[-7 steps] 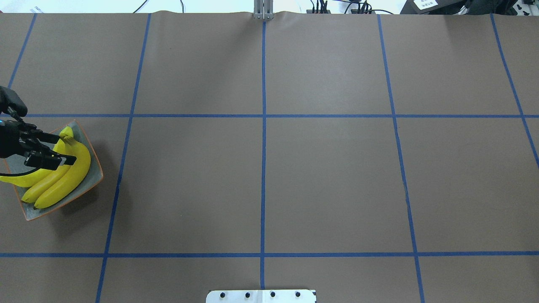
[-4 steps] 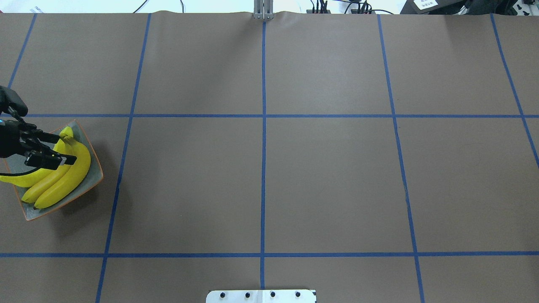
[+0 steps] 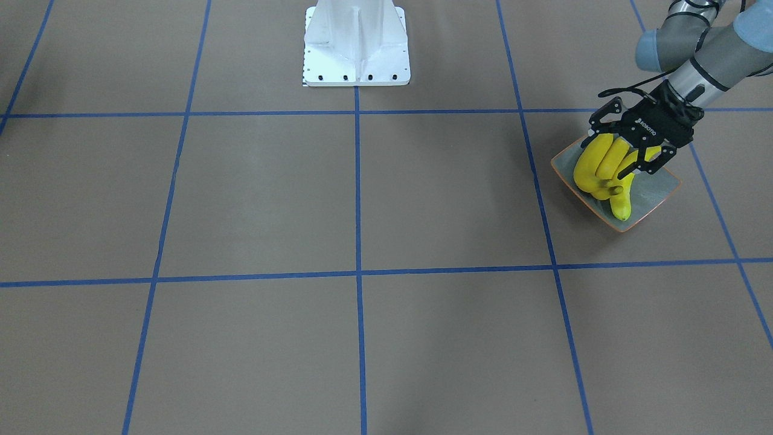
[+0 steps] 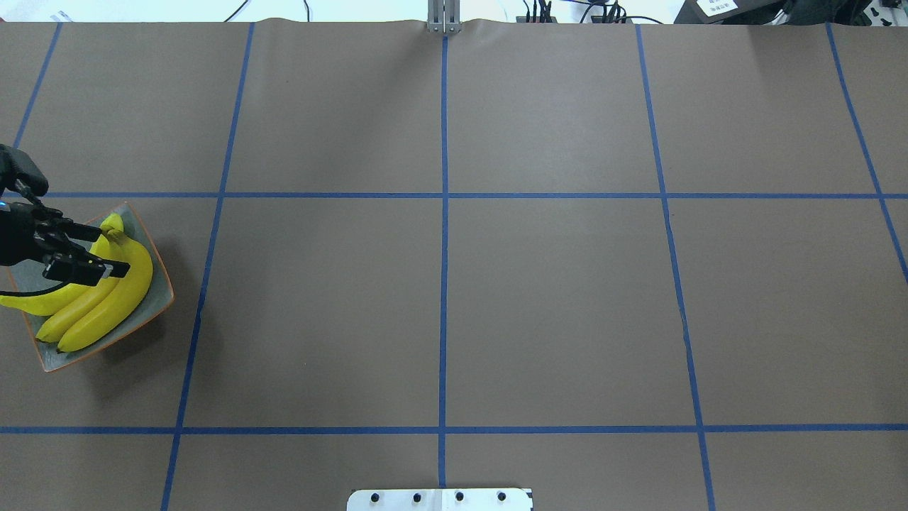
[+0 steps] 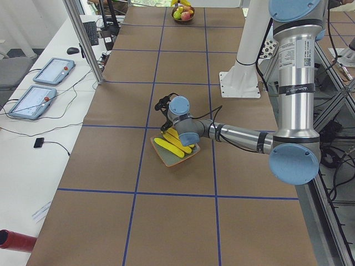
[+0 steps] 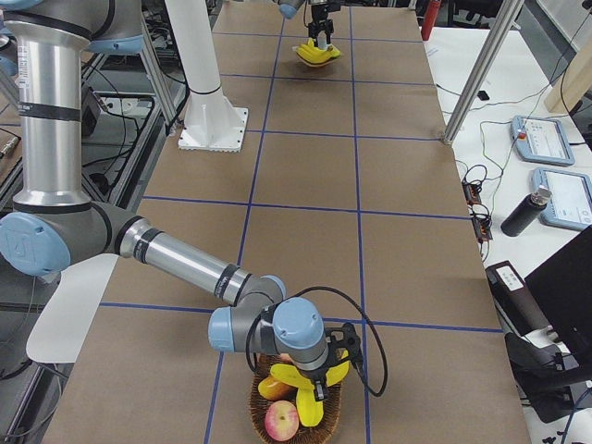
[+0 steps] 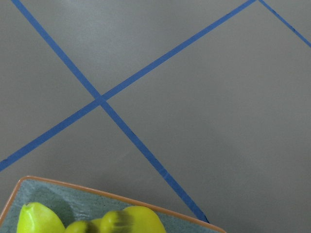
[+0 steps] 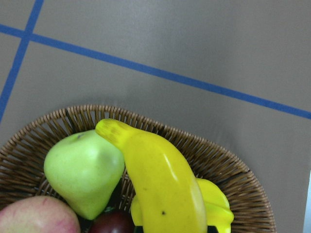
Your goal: Transfer all bananas from basket to plate
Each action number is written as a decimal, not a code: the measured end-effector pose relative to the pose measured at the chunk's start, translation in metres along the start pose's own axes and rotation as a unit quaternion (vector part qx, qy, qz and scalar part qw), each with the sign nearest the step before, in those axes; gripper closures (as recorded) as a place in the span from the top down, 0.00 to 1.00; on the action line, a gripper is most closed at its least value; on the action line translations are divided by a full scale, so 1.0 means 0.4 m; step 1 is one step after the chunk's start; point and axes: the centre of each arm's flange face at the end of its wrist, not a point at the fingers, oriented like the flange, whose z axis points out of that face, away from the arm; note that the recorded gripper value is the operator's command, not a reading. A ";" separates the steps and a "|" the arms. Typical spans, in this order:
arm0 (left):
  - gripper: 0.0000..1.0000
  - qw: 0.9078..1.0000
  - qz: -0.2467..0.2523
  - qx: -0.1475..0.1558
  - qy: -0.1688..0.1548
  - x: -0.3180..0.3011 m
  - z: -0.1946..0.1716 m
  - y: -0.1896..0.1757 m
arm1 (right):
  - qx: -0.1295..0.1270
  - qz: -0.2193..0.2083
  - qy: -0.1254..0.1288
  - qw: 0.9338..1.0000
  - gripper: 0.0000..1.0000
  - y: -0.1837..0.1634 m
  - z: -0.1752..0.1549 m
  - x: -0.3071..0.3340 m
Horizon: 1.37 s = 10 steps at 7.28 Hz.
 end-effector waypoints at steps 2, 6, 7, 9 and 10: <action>1.00 1.000 -0.022 0.011 0.007 0.016 0.008 -0.043 | 0.021 0.066 -0.005 0.998 0.00 -0.164 -0.055 -0.066; 1.00 0.992 -0.094 0.060 0.050 0.120 0.062 -0.310 | 0.043 0.144 -0.060 0.987 0.00 -0.464 -0.070 -0.395; 1.00 0.988 -0.116 0.069 0.074 0.180 0.087 -0.391 | 0.053 0.163 -0.082 0.982 0.00 -0.507 -0.063 -0.509; 1.00 0.979 -0.136 0.073 0.135 0.359 0.136 -0.524 | 0.073 0.212 -0.142 0.964 0.00 -0.578 -0.053 -0.747; 1.00 0.975 -0.128 0.073 0.166 0.463 0.155 -0.582 | 0.077 0.233 -0.174 0.954 0.00 -0.617 -0.061 -0.859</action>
